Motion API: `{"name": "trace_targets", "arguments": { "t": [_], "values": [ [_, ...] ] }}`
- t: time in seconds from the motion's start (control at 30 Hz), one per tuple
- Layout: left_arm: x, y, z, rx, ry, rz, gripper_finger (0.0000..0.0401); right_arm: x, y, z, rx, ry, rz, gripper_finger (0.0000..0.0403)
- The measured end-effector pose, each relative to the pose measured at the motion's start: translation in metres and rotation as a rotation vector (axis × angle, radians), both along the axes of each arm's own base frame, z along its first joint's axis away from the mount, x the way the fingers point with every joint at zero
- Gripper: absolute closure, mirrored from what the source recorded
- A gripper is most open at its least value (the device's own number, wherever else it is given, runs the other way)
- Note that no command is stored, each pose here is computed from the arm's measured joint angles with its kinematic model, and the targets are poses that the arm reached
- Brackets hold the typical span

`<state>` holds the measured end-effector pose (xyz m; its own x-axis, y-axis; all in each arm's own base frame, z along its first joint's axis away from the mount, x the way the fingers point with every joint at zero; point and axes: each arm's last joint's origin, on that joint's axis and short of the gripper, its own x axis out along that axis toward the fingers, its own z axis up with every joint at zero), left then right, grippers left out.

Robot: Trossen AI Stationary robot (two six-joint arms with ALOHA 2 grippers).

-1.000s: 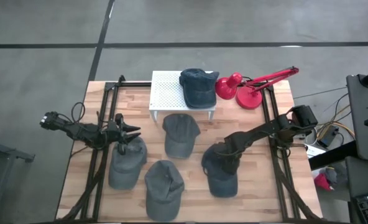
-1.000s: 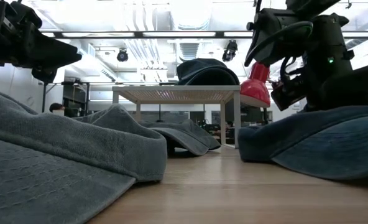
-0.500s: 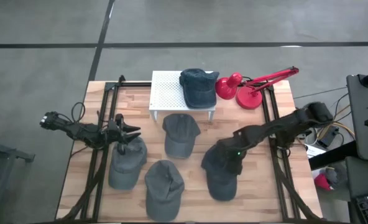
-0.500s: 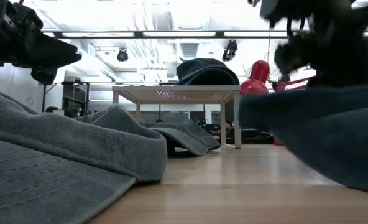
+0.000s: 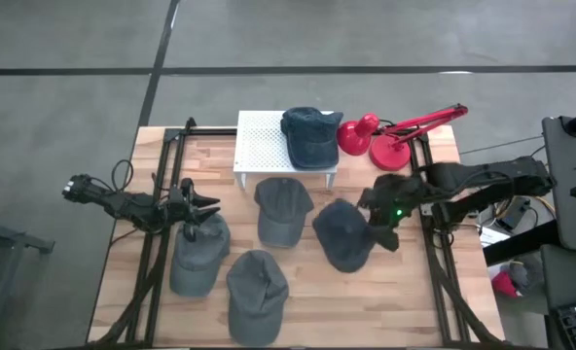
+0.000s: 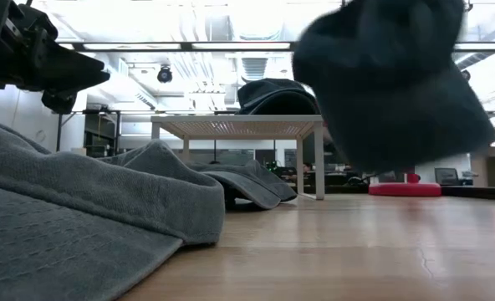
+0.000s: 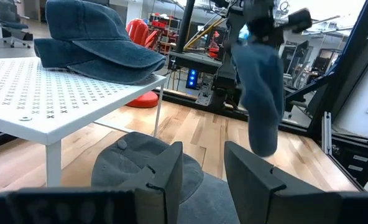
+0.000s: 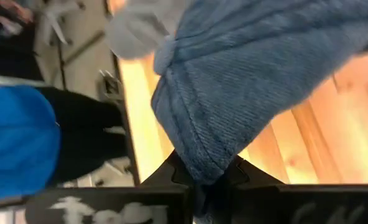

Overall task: Pick & Place hat
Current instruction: Stack the dark blue cap on the stacked dark blue caps on the shelf

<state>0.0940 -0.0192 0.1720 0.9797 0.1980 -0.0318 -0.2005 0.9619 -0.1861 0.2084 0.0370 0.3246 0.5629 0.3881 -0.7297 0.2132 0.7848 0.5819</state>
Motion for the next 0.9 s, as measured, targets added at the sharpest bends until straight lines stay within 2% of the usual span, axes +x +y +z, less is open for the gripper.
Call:
{"name": "trace_targets", "arguments": {
  "t": [0.37, 0.63, 0.73, 0.9],
  "values": [
    [0.000, 0.000, -0.001, 0.005, 0.007, 0.000, 0.0279, 0.004, -0.025, 0.075, -0.069, -0.288, -0.020, 0.0390],
    [0.000, 0.000, -0.001, 0.038, 0.019, -0.001, 0.0279, 0.014, -0.047, 0.126, -0.123, -0.477, 0.061, 0.0390],
    [0.000, 0.000, -0.001, 0.042, 0.020, -0.001, 0.0279, 0.018, -0.059, 0.140, -0.140, -0.472, 0.100, 0.0390],
    [0.000, 0.000, -0.001, 0.043, 0.020, -0.001, 0.0279, 0.025, -0.082, 0.153, -0.201, -0.379, 0.162, 0.0390]
  ]
}}
